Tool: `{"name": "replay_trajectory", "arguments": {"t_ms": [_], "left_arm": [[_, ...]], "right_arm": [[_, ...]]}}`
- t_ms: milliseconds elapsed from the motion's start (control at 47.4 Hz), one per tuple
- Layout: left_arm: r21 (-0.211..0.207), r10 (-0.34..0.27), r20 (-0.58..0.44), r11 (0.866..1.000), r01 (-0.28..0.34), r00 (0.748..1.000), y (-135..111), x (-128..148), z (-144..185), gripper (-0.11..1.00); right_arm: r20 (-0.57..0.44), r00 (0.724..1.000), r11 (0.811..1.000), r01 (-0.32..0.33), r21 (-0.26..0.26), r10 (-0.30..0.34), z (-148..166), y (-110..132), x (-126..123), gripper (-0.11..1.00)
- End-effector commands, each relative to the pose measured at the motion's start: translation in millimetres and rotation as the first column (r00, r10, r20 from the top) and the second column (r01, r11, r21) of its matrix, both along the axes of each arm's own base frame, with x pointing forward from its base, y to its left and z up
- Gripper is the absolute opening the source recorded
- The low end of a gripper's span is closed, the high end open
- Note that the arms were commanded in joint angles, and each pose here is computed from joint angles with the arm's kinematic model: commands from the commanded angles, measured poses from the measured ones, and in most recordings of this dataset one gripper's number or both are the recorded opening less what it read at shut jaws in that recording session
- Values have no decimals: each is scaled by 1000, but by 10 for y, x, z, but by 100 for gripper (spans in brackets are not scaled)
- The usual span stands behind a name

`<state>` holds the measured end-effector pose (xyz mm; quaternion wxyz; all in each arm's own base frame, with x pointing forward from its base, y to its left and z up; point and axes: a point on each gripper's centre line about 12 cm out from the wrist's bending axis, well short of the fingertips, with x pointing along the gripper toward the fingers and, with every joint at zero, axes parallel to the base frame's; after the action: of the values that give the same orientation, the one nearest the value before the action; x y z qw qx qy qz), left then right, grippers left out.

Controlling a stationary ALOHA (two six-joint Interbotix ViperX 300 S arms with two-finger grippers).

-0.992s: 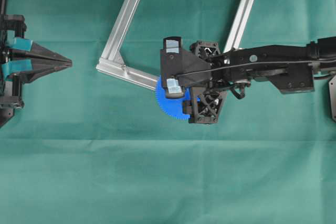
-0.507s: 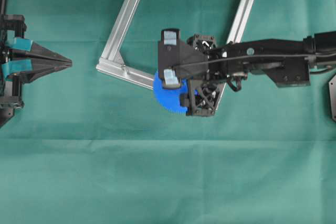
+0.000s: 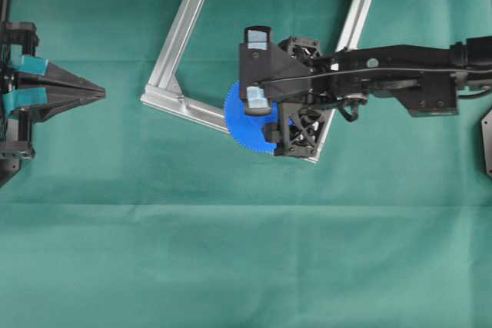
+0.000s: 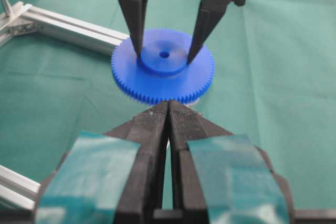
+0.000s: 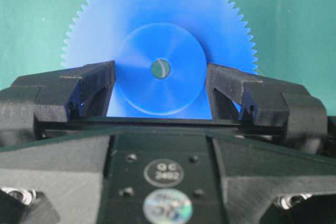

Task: Find the location of the shaft and insert the gear.
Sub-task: 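Align the gear's center hole with the metal shaft using the right gripper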

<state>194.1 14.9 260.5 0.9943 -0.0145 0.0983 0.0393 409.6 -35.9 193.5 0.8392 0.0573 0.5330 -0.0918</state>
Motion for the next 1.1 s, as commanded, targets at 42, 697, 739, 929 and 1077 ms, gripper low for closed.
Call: {"name": "replay_trajectory", "arguments": {"t_ms": [42, 697, 739, 929, 1077], "left_arm": [[-3, 4, 5, 1000, -4, 1000, 8, 22, 30, 1], [-3, 4, 2, 1000, -4, 1000, 8, 21, 26, 1], [-3, 4, 3, 1000, -4, 1000, 8, 21, 28, 1], [-3, 4, 0, 1000, -4, 1000, 8, 20, 20, 1], [-3, 4, 2, 1000, -4, 1000, 7, 18, 23, 1]], "right_arm": [[38, 999, 1000, 13, -3, -12, 100, -41, -66, 69], [68, 997, 999, -35, 21, 34, 74, 216, -88, 69], [66, 997, 999, -38, 25, 36, 68, 238, -91, 69], [64, 997, 998, -46, 42, 43, 58, 313, -96, 69], [63, 997, 998, -54, 45, 51, 52, 352, -100, 69]]}}
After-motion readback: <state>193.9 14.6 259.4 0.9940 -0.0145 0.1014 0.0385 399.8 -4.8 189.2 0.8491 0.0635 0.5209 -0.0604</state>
